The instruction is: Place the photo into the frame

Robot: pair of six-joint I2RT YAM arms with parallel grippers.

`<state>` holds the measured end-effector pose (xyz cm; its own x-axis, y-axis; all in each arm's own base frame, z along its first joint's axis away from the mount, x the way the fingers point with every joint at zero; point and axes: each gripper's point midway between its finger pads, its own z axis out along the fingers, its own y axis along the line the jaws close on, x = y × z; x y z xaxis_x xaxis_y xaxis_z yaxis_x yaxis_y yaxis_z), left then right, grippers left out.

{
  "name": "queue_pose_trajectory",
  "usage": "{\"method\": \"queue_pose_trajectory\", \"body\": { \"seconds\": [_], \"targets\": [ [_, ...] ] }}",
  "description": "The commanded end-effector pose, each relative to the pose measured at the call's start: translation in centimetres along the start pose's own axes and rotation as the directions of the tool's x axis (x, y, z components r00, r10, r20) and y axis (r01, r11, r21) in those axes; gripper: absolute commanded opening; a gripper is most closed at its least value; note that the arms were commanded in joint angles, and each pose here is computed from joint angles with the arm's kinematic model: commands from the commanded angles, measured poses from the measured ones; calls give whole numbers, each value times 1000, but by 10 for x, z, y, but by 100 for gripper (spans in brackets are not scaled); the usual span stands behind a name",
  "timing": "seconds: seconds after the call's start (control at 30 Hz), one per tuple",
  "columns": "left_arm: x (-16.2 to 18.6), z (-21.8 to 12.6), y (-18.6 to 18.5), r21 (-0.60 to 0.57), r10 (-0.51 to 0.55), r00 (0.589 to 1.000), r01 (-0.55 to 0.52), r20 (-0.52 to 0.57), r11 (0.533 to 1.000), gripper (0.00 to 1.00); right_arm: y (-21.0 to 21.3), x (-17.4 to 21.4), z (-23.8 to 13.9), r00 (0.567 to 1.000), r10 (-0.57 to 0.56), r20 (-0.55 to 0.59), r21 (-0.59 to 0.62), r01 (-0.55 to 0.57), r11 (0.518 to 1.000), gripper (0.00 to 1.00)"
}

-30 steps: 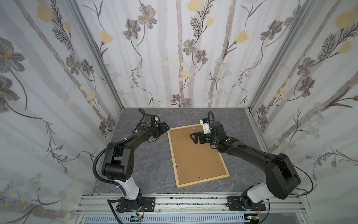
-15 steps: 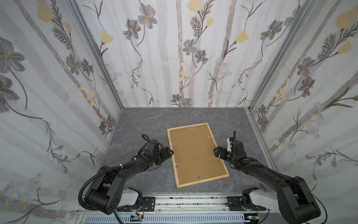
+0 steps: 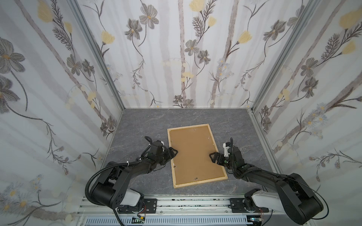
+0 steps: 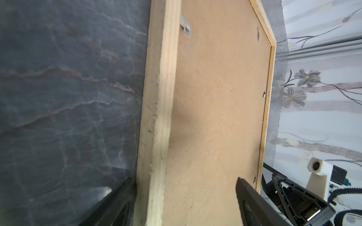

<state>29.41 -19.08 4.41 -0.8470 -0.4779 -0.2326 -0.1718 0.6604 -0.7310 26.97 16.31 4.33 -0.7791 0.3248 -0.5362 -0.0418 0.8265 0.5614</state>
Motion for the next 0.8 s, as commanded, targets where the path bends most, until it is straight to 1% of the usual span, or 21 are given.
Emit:
{"method": "queue_pose_trajectory", "body": {
  "seconds": [0.0,0.1,0.2,0.37,0.5,0.53,0.6,0.67,0.7,0.77],
  "targets": [
    [-3,6,-6,-3,31,999,-31,-34,1000,83,28,10,0,997,64,-42,-114,-68,991,100],
    [-21,11,-5,-27,36,999,-37,-22,999,83,29,5,0,997,70,-19,-110,-71,991,100],
    [-39,12,-4,-51,38,999,-38,2,998,83,33,-3,5,999,36,-16,-92,-37,995,100],
    [-56,7,-8,-78,62,998,-61,16,995,83,36,-11,7,1000,-5,-13,-70,4,998,100],
    [-64,-17,-15,-126,107,993,-99,56,987,87,28,-21,-8,998,-46,37,-4,47,999,100],
    [-64,-27,-18,-132,116,991,-106,71,986,88,27,-26,-13,996,-73,54,15,72,997,100],
    [-61,-46,-25,-120,120,988,-108,98,987,88,35,-36,-24,987,-135,81,10,135,991,100],
    [-50,-66,-33,-80,116,986,-107,124,991,88,52,-39,-33,973,-214,83,-48,219,975,99],
    [-40,-72,-32,-74,112,986,-103,122,992,86,62,-38,-36,965,-254,68,-86,260,962,99],
    [-14,-78,-20,-97,103,992,-96,72,991,81,86,-29,-41,941,-339,27,-206,337,919,100]
  ]
}}
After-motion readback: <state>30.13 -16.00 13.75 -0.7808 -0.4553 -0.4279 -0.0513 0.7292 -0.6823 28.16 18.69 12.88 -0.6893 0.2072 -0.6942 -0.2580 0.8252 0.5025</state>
